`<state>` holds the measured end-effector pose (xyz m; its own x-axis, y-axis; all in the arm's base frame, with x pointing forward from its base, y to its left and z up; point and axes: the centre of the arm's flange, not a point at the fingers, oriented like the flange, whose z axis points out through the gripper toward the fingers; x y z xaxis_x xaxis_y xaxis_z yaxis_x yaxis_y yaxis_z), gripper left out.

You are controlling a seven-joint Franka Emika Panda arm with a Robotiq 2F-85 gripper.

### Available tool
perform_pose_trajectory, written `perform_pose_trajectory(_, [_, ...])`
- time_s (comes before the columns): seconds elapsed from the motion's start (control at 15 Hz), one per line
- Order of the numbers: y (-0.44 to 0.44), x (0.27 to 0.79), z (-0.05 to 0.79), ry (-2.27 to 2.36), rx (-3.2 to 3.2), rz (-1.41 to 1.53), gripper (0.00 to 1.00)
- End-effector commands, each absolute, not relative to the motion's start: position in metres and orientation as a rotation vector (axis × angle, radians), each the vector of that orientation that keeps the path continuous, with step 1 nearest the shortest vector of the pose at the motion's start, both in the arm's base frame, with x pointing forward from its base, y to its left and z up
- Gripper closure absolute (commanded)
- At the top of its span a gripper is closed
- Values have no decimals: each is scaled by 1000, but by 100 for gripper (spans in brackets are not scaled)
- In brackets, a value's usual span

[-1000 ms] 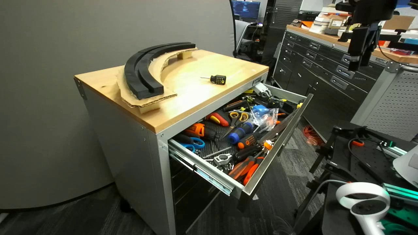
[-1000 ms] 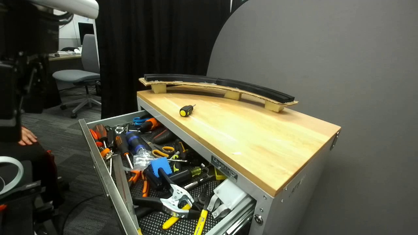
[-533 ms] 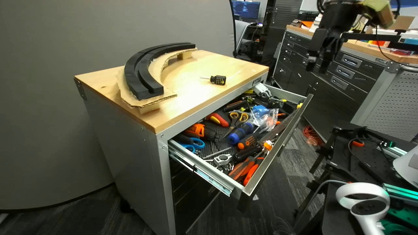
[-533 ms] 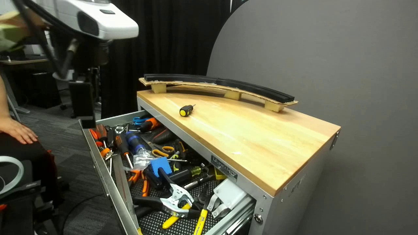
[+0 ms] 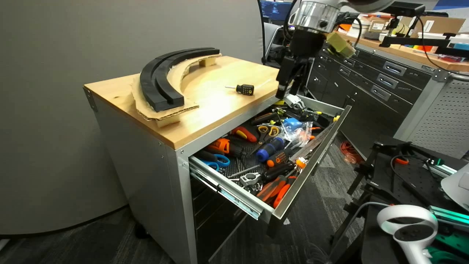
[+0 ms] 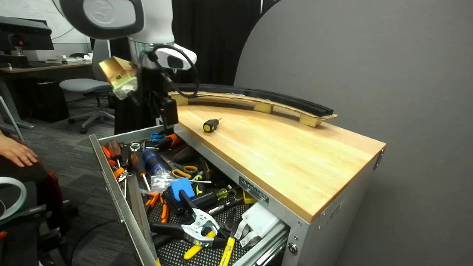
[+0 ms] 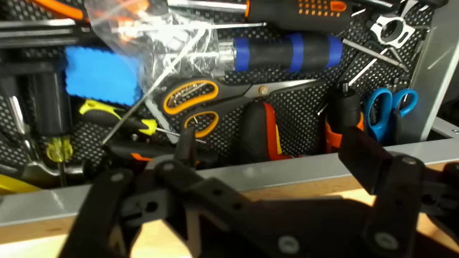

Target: Put the screwdriver in the drawer then close it

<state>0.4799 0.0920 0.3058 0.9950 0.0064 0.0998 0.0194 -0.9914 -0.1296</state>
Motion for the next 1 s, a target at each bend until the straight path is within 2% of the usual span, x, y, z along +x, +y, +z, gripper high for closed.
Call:
perform_pose_trajectory(0.0, [113,547,301,-219,-3103,-269,0])
perform_pose_trajectory(0.47, [122,594,302,-401,-3235,-515,0])
perform_pose_trajectory(0.87, [128,610,278,-399,-3258,-533,0])
perform_pose_trajectory(0.93, [129,611,276,-394,-3262,-535,25])
